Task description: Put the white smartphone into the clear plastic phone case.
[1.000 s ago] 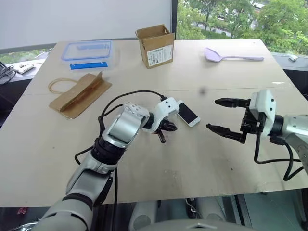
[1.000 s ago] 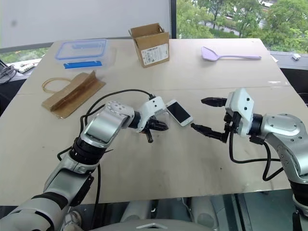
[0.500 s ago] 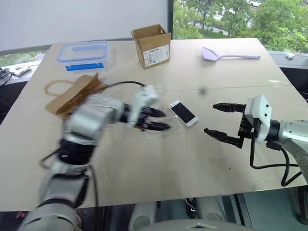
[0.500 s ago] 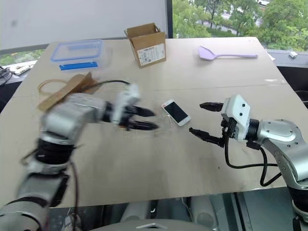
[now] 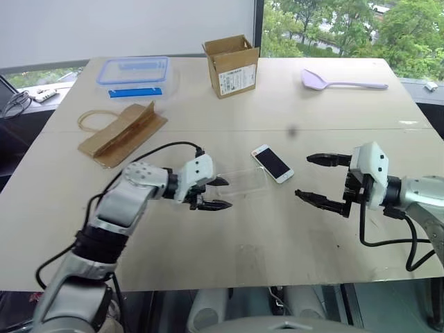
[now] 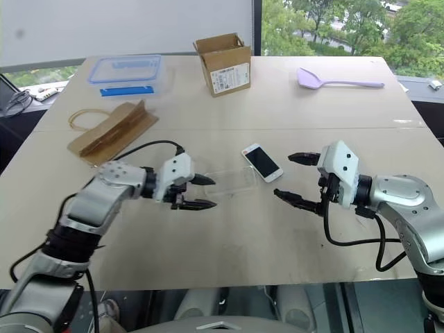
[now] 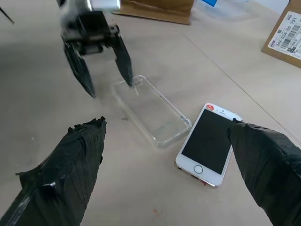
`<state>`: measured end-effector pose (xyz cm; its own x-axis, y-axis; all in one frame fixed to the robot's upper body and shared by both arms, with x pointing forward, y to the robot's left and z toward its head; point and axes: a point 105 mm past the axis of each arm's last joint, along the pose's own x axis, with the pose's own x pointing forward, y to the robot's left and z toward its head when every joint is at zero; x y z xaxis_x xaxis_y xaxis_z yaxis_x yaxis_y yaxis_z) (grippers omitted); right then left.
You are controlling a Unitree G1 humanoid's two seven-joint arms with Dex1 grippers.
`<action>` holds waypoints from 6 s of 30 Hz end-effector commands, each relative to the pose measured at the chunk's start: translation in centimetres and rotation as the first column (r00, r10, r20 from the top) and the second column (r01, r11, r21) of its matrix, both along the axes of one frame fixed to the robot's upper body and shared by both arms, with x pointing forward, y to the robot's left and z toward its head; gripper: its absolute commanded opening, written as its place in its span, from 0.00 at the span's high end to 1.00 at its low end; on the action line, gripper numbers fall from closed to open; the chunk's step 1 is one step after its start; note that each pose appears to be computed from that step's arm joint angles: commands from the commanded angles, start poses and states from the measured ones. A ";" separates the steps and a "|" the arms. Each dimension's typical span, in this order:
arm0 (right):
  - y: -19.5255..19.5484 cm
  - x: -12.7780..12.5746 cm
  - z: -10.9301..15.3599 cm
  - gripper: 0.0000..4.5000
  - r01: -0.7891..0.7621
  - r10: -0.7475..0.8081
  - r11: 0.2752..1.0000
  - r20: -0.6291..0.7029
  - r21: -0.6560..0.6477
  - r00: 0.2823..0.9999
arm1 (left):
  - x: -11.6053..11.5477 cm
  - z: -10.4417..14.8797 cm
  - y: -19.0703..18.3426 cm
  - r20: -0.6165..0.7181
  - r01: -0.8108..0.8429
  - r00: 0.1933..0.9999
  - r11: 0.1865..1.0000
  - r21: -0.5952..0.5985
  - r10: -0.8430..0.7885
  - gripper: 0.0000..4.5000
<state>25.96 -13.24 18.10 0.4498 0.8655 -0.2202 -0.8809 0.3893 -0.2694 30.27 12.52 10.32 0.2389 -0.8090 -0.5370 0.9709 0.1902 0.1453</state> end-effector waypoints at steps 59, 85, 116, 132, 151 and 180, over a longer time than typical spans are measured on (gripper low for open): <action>0.3 2.1 -1.0 0.34 0.344 -0.354 0.933 -0.086 -0.107 0.931 | 1.2 -0.7 -3.4 0.057 0.136 0.988 0.987 0.086 -0.141 1.00; 4.1 5.0 -1.5 0.34 -0.128 0.124 0.931 -0.034 -0.341 0.992 | -0.2 4.0 3.3 0.078 -0.206 0.969 0.943 -0.261 0.234 0.00; 8.3 8.3 -5.7 0.34 -0.330 0.364 0.804 -0.030 -0.495 0.931 | -5.4 0.8 5.4 0.002 -0.379 0.916 0.866 -0.326 0.402 0.00; 6.3 7.4 -5.5 0.34 -0.259 0.270 0.834 -0.049 -0.487 0.962 | -2.1 -0.7 1.5 0.003 -0.314 0.947 0.924 -0.216 0.322 0.00; 5.1 5.9 -5.2 0.35 -0.208 0.214 0.862 -0.041 -0.462 0.976 | -2.2 -1.7 -2.0 -0.072 -0.159 0.987 0.956 -0.249 0.145 0.00; 3.9 6.5 -6.9 0.35 -0.239 0.193 0.817 -0.142 -0.525 0.971 | -3.8 -1.1 -4.2 -0.117 -0.189 0.981 0.923 -0.337 0.158 0.00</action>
